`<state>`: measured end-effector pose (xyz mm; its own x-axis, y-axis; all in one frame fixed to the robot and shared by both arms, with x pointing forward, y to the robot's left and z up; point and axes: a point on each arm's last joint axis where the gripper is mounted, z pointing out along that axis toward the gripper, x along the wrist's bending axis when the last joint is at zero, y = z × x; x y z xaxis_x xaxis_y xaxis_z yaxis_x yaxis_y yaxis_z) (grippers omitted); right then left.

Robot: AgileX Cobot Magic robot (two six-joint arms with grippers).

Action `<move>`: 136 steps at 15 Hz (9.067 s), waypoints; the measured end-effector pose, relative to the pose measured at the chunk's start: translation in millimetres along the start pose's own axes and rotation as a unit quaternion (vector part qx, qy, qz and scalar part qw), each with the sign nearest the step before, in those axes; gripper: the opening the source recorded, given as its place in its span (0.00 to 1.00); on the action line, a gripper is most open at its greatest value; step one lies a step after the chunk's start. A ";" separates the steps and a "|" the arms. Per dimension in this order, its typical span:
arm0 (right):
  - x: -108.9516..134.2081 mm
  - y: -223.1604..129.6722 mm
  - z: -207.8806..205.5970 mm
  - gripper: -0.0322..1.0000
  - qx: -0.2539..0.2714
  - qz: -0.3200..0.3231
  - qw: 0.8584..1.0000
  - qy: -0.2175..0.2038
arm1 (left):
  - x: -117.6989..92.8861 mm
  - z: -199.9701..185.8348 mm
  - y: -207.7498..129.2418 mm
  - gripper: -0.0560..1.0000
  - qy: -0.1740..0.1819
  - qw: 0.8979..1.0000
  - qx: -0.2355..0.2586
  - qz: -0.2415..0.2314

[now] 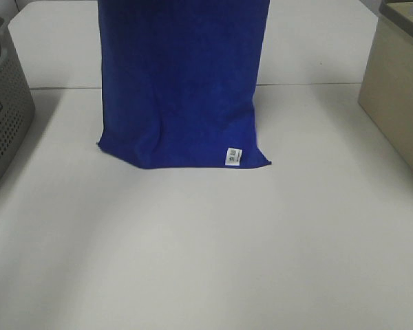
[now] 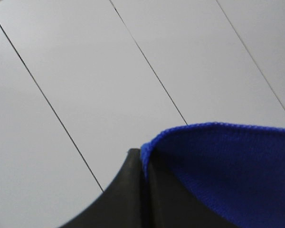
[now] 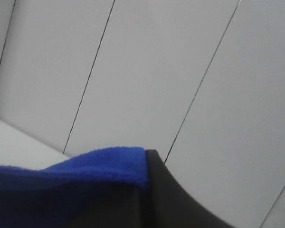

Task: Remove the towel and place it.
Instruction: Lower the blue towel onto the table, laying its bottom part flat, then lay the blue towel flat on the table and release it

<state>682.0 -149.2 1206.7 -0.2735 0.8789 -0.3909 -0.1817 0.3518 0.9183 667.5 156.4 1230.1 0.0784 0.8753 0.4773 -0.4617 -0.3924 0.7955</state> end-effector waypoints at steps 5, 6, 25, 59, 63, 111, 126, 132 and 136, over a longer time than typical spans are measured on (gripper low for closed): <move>-16.2 36.2 12.3 0.05 -0.097 0.046 0.993 -0.040 | 12.6 39.2 22.9 0.05 0.028 0.998 -0.053 0.007; -18.0 38.1 12.4 0.05 -0.102 0.049 0.993 -0.042 | 13.0 43.6 24.3 0.05 0.025 0.998 -0.051 0.011; 9.1 -11.6 -90.6 0.05 0.470 0.164 0.844 0.200 | -17.0 -71.0 -7.7 0.05 -0.253 0.782 0.546 -0.162; 18.0 48.5 -358.8 0.05 0.352 0.266 0.861 0.255 | 17.1 -286.1 136.7 0.05 -0.345 0.753 0.446 -0.339; 18.2 28.5 -302.2 0.05 0.401 0.213 0.855 0.250 | 13.3 -245.4 114.1 0.05 -0.282 0.790 0.482 -0.254; 90.4 -145.7 -273.4 0.05 0.692 0.215 0.610 0.321 | -97.6 -262.2 -31.2 0.05 -0.342 0.558 0.720 -0.231; 129.0 -212.8 -324.8 0.05 0.801 0.263 0.423 0.332 | -162.9 -334.7 -74.5 0.05 -0.373 0.426 0.802 -0.189; 141.7 -243.6 -320.5 0.05 0.842 0.261 0.338 0.329 | -197.7 -333.7 -113.1 0.05 -0.402 0.369 0.824 -0.153; 146.3 -257.5 -319.0 0.05 0.852 0.257 0.326 0.320 | -210.0 -329.7 -125.5 0.05 -0.411 0.345 0.832 -0.137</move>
<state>387.5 -214.0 892.8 -0.0948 0.9072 0.4098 0.6816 0.3592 -0.6375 417.7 115.1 907.0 0.4572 0.8368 -0.3012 0.7573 -0.5439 -0.3614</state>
